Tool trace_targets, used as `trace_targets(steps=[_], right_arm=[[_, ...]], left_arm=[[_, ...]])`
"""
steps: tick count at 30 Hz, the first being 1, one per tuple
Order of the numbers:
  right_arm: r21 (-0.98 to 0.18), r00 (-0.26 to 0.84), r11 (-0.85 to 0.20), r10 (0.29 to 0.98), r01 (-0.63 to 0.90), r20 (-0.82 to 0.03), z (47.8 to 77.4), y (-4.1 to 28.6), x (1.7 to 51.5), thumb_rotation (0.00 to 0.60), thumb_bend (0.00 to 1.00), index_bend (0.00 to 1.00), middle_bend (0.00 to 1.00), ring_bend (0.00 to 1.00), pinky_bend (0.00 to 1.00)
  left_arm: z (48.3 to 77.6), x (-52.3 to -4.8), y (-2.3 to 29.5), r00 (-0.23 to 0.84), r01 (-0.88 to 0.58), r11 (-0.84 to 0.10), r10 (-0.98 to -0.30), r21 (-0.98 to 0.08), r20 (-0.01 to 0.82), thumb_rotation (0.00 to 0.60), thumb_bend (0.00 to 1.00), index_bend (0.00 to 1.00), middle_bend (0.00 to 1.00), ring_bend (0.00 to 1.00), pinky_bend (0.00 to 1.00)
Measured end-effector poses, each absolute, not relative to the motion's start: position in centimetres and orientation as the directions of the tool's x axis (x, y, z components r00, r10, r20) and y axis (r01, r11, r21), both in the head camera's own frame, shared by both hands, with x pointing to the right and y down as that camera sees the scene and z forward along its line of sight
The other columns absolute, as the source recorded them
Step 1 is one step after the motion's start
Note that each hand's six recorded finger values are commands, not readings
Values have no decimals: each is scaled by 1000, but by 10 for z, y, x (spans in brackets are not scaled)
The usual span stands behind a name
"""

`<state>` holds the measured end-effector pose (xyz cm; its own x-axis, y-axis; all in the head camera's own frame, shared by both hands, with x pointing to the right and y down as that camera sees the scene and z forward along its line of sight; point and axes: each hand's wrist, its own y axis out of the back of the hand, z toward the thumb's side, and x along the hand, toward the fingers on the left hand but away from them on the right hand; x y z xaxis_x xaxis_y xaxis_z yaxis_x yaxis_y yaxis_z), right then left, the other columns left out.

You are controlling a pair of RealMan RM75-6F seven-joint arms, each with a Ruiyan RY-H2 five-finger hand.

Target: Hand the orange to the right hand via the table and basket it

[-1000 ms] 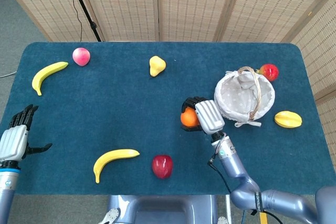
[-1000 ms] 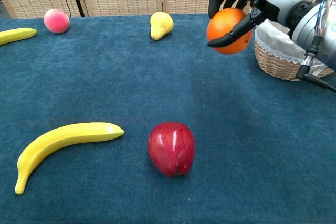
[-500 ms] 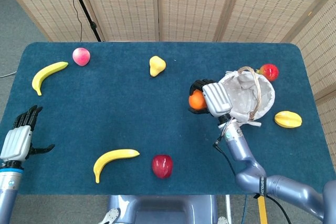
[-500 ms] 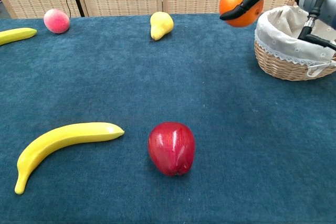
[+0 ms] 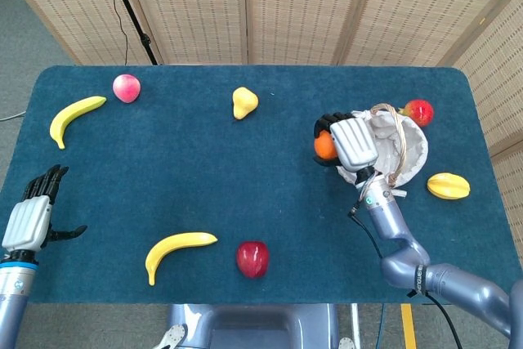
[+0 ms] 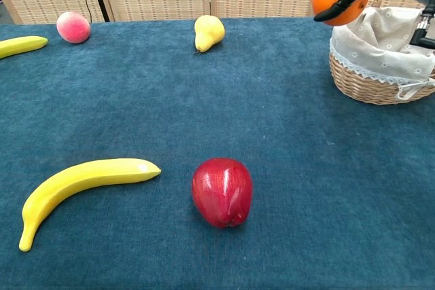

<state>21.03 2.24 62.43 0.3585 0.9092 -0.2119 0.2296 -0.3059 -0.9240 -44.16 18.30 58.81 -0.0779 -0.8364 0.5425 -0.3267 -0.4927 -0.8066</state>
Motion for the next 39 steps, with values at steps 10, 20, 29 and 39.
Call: trace_targets(steps=[10, 20, 29, 39], right_arm=[[-961, 381, -265, 899, 82, -216, 623, 22, 226, 600, 71, 750, 684, 708, 691], [-964, 348, -263, 902, -28, -256, 640, 24, 259, 600, 71, 750, 684, 708, 690], [-968, 271, -234, 930, -89, -250, 638, 18, 310, 600, 71, 746, 673, 679, 678], [-973, 293, -215, 928, -82, -230, 628, 22, 313, 600, 30, 414, 350, 396, 428]], left_arm=[[587, -441, 183, -76, -334, -492, -836, -804, 543, 600, 66, 0, 0, 0, 0], [587, -441, 184, -70, -340, -495, -835, -800, 546, 600, 66, 0, 0, 0, 0], [589, -439, 184, -63, -342, -502, -832, -795, 552, 600, 66, 0, 0, 0, 0], [589, -438, 183, -63, -341, -503, -831, -794, 553, 600, 66, 0, 0, 0, 0]])
